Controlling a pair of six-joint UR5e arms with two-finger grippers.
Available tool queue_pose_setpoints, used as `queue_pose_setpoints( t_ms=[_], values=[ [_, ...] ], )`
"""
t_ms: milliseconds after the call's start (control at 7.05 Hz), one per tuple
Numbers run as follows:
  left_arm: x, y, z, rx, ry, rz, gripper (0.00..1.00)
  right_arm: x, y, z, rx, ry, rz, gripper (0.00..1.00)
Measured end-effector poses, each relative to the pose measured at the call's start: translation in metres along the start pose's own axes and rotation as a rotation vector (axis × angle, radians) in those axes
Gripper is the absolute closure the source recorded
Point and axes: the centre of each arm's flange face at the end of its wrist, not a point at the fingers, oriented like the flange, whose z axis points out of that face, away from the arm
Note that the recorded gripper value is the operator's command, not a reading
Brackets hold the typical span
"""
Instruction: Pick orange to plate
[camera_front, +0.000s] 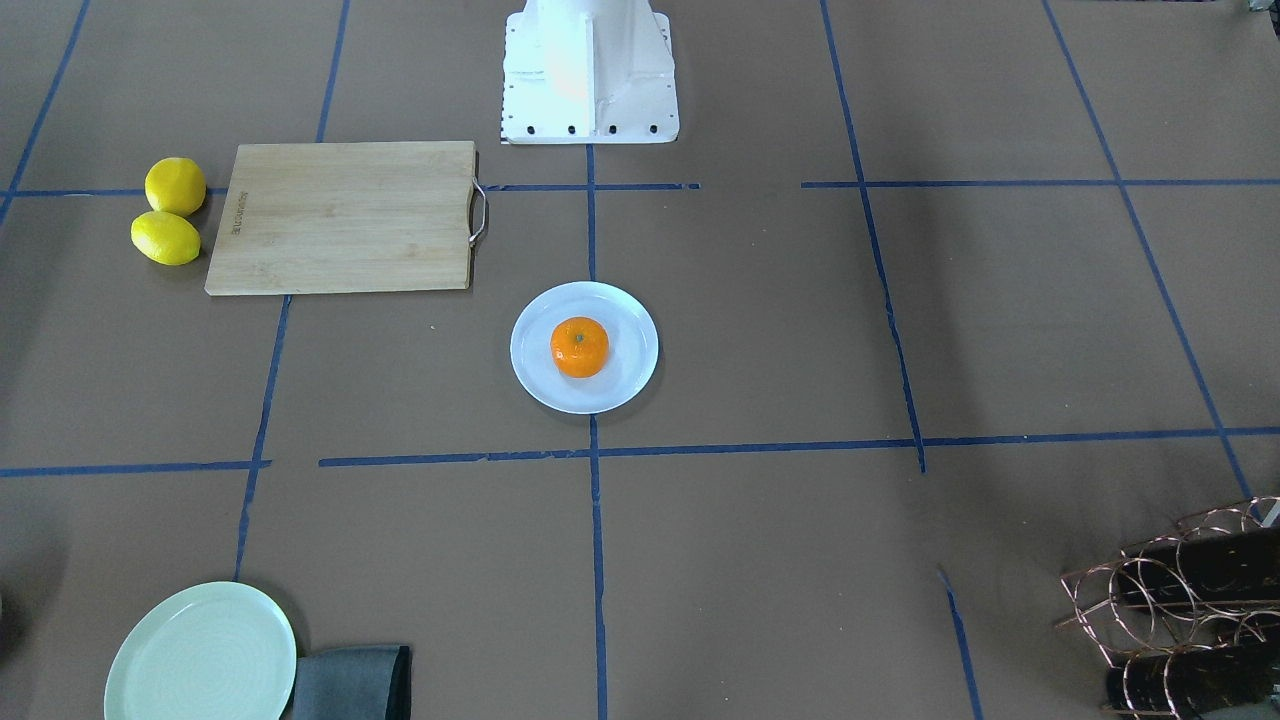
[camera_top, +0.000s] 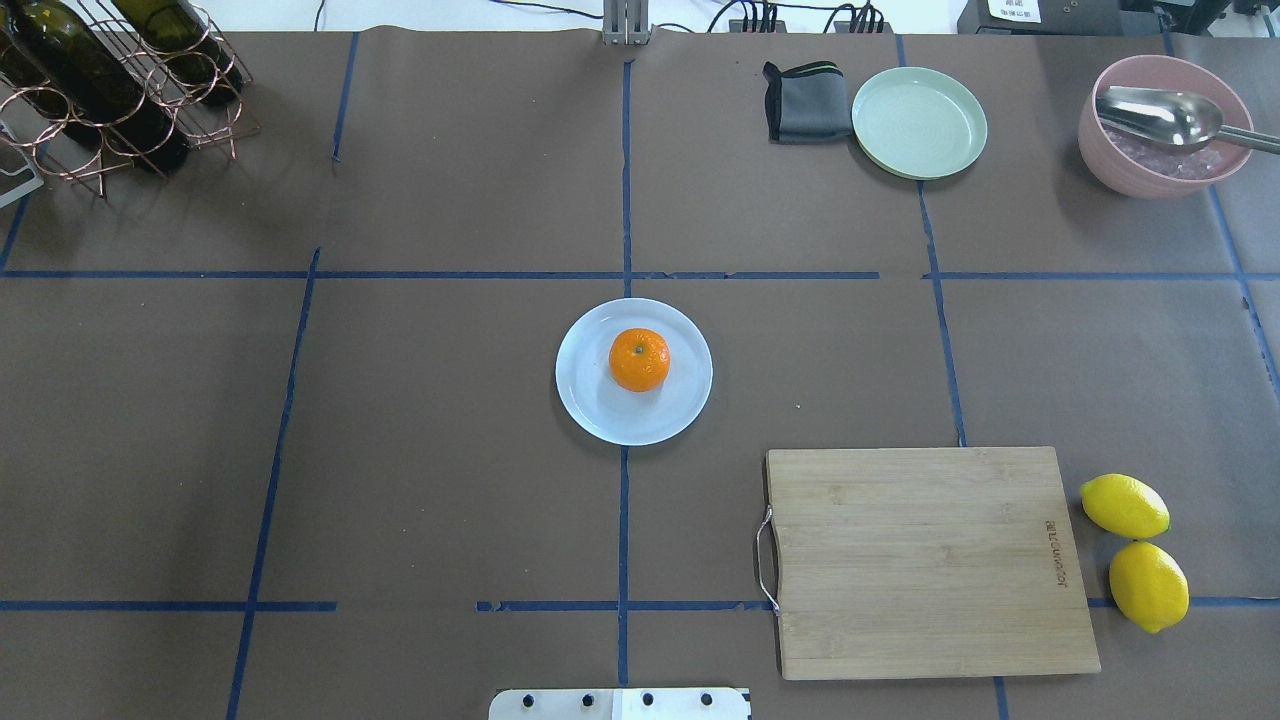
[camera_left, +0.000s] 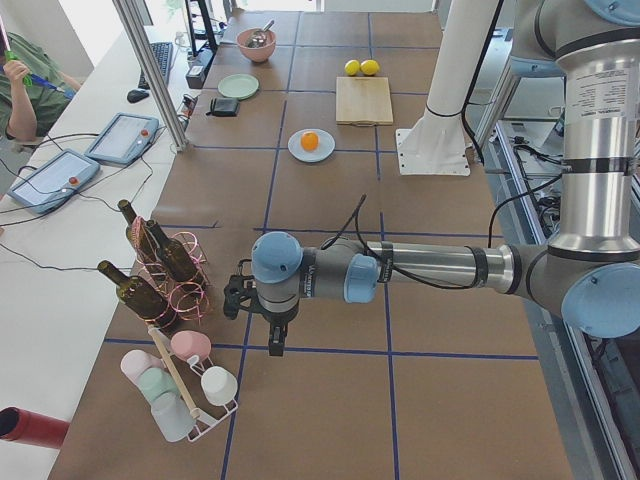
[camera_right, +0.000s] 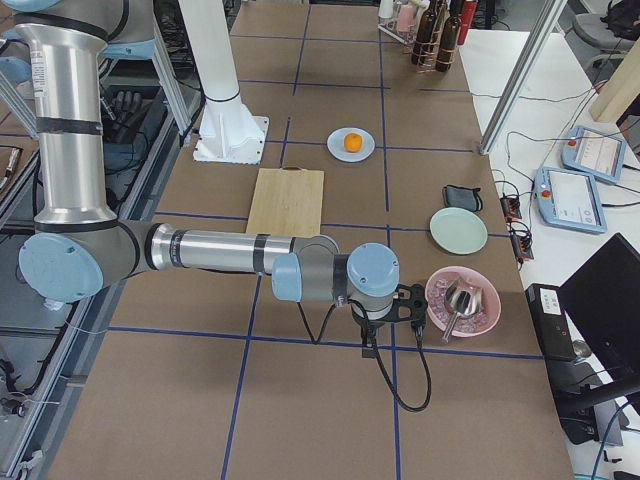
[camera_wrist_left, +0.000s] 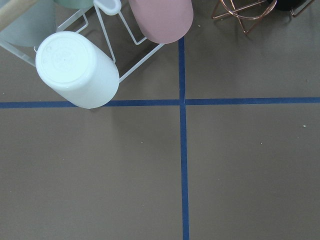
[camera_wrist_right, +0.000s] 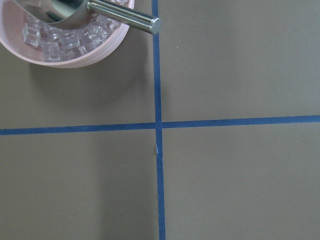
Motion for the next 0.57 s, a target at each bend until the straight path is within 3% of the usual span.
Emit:
queue_pose_setpoints(
  t_ms=[568],
  values=[
    [-0.017,0.007,0.016,-0.037,-0.001,-0.035,0.0,0.002,0.0,0.002,-0.004,0.005,0.007,0.0]
  ],
)
